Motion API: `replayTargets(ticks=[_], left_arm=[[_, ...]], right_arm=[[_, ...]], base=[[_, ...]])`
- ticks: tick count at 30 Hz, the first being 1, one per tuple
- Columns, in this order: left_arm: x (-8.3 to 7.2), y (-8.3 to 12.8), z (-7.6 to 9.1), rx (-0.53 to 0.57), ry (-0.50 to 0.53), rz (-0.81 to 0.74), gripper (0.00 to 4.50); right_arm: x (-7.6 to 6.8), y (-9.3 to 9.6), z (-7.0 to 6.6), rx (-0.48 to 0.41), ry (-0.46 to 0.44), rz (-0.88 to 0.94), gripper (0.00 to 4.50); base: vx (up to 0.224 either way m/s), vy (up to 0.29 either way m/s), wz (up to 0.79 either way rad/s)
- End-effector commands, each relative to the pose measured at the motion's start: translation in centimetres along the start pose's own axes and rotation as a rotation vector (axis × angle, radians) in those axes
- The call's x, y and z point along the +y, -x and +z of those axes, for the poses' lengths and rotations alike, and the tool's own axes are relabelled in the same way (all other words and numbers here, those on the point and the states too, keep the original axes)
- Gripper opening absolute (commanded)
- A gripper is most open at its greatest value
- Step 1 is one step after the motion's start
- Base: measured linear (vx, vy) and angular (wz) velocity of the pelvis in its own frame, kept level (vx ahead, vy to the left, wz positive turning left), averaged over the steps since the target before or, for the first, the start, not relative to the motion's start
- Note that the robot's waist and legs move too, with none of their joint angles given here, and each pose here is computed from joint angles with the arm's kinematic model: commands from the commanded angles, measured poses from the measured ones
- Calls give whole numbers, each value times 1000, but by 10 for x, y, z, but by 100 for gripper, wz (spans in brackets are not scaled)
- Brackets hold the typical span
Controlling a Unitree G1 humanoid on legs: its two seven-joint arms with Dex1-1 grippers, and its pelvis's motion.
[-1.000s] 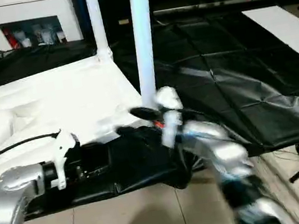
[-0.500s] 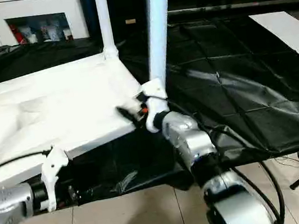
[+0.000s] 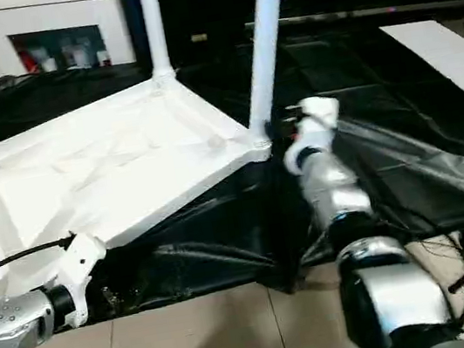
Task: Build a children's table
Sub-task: Rotate table base
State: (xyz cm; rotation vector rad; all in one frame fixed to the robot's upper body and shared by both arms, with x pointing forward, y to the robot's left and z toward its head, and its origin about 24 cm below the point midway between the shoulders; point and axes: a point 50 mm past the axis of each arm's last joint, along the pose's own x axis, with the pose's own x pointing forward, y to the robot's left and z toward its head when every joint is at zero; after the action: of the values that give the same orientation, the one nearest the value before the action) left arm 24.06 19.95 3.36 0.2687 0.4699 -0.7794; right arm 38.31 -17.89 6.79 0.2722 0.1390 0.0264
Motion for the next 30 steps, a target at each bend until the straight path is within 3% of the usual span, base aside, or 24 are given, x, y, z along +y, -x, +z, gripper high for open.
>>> replayTargets(ticks=[1, 4, 5, 8, 9, 11, 16, 19, 24, 26, 27, 30], left_arm=[[4, 4, -10, 45, 1, 37, 445], [5, 6, -12, 46, -12, 46, 445], [7, 10, -6, -22, 23, 44, 445], [7, 12, -2, -53, 39, 41, 445], [2, 12, 16, -173, 82, 0, 445], [-5, 9, 35, -284, 112, -44, 445], [-28, -5, 80, -506, 152, -114, 445], [-34, -10, 88, -521, 141, -132, 445], [-10, -25, 70, -359, 117, 294, 445], [-1, -20, 71, -406, 129, 497, 445], [4, -14, 71, -451, 137, 656, 445], [8, -11, 72, -491, 167, 783, 445]], right_arm=[[-6, -3, 12, -31, -6, -35, 375], [-15, -3, 18, -48, -3, -63, 375], [-16, -2, 20, -50, 13, -36, 375], [-16, -2, 20, -47, 19, -17, 375], [-5, 0, 14, -32, 128, 123, 375], [6, 6, 7, -20, 199, 266, 375], [20, 29, 1, -35, 254, 468, 375], [20, 37, -2, -38, 281, 491, 375], [25, 64, -10, -47, 311, 503, 375], [28, 74, -12, -59, 345, 473, 375], [30, 77, -12, -84, 417, 417, 375], [28, 75, -7, -113, 453, 290, 375]], base=[[0, 0, 0], [0, 0, 0], [0, 0, 0], [0, 0, 0], [0, 0, 0], [0, 0, 0], [0, 0, 0], [0, 0, 0], [0, 0, 0], [0, 0, 0], [0, 0, 0], [0, 0, 0]])
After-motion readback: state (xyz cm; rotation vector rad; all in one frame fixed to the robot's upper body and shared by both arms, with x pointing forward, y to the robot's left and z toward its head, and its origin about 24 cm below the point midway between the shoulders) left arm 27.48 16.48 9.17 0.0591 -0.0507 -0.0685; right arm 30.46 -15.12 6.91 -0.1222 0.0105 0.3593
